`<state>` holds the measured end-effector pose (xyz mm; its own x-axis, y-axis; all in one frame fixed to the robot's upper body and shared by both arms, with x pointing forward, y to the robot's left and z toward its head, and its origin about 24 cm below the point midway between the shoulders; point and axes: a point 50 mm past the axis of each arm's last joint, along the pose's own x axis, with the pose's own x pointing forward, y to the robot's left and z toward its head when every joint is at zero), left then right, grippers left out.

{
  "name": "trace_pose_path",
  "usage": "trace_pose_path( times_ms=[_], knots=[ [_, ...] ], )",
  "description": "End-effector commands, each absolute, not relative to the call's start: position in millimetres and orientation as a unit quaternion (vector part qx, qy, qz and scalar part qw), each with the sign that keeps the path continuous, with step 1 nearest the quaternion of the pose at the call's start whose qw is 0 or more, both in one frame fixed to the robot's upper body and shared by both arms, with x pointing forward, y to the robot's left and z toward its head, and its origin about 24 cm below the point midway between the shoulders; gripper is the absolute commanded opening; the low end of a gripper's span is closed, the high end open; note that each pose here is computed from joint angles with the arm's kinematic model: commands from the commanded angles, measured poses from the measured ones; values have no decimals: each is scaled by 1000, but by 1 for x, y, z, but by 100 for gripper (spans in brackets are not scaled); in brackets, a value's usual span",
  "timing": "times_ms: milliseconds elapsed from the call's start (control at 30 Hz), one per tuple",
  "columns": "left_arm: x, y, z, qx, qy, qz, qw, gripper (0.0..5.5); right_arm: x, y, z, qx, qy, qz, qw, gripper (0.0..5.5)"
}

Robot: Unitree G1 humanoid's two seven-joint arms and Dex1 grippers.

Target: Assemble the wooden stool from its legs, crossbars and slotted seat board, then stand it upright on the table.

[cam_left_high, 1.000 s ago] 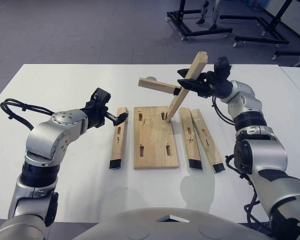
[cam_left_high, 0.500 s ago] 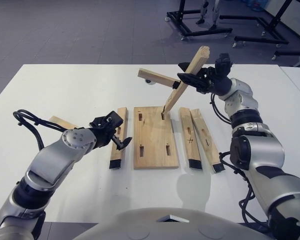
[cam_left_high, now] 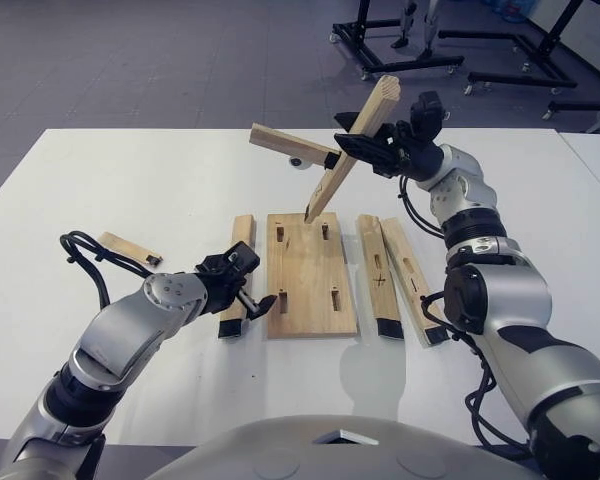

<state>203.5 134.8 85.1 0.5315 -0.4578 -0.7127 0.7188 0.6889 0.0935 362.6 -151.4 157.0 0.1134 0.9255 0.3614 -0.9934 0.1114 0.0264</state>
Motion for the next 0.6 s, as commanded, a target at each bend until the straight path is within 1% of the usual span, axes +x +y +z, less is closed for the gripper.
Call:
trace_pose_path(
  times_ms=[33, 100, 333, 467, 600],
  knots=[
    [197, 131, 76, 195, 362, -341, 845, 540, 367, -146, 181, 117, -158, 661, 724, 205],
    [198, 126, 80, 186, 354, -344, 850, 540, 368, -145, 183, 117, -161, 662, 723, 205],
    [198, 125, 82, 200, 351, -361, 840, 540, 368, -142, 186, 122, -168, 662, 721, 205],
    [204, 146, 79, 237, 364, -331, 838, 540, 367, -145, 186, 123, -171, 658, 723, 205],
    [209, 153, 78, 248, 364, -319, 839, 540, 367, -147, 187, 123, -171, 657, 723, 205]
  ],
)
